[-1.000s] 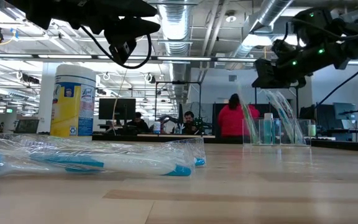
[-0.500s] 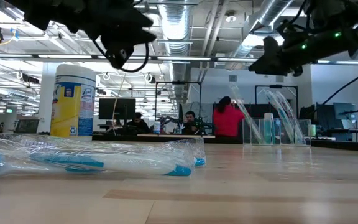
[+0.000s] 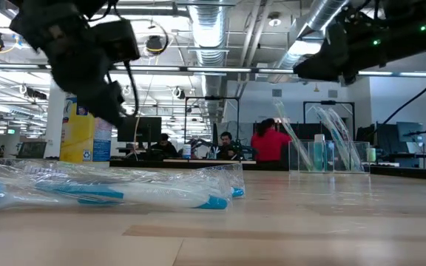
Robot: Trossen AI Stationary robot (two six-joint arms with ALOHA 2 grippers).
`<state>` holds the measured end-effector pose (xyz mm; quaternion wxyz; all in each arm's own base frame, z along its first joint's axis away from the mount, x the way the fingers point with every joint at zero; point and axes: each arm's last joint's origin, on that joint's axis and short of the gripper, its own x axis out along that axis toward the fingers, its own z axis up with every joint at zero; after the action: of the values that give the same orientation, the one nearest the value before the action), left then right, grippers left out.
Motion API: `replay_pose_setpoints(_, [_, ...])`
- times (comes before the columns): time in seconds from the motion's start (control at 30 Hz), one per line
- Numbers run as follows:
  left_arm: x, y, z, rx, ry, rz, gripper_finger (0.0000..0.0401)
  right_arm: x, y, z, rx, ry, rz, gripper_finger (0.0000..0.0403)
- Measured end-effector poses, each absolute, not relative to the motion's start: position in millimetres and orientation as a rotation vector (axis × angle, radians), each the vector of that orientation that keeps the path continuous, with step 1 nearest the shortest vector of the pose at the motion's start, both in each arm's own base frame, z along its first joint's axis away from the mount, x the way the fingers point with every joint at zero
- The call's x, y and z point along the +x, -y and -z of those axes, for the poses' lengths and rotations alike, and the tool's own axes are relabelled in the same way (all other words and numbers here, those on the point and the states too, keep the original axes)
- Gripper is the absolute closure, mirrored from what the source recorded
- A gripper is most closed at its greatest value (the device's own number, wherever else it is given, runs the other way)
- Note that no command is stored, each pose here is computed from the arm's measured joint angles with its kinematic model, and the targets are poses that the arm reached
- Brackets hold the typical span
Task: Pick & Place toothbrushing station
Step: Put the left orange toothbrush into the left transparent organizer
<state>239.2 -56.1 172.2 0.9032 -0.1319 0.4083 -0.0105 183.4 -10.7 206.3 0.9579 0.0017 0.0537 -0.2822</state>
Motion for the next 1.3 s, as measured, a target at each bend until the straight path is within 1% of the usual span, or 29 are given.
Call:
replay_pose_setpoints(0.07, [232, 54, -171, -0.272, -0.904, -0.006, 0.0297, 184, 7, -208, 0.007, -0.094, 0.551, 0.0260])
replay_pose_setpoints(0.4, [203, 45, -179, -0.222, -1.037, -0.116, 0.0297, 185, -2, -214, -0.015, -0.073, 0.502, 0.0271])
replay_pose_setpoints(0.73, [170, 37, -172, -0.223, -1.322, -0.299, 0.0297, 190, -7, -219, -0.038, -0.073, 0.476, 0.0273])
replay_pose_setpoints(1.0, [169, 34, -173, -0.102, -1.309, -0.336, 0.0297, 195, -8, -214, -0.062, -0.096, 0.477, 0.0274])
replay_pose_setpoints(1.3, [170, 32, -169, -0.064, -1.332, -0.335, 0.0296, 194, -8, -215, -0.067, -0.088, 0.476, 0.0274])
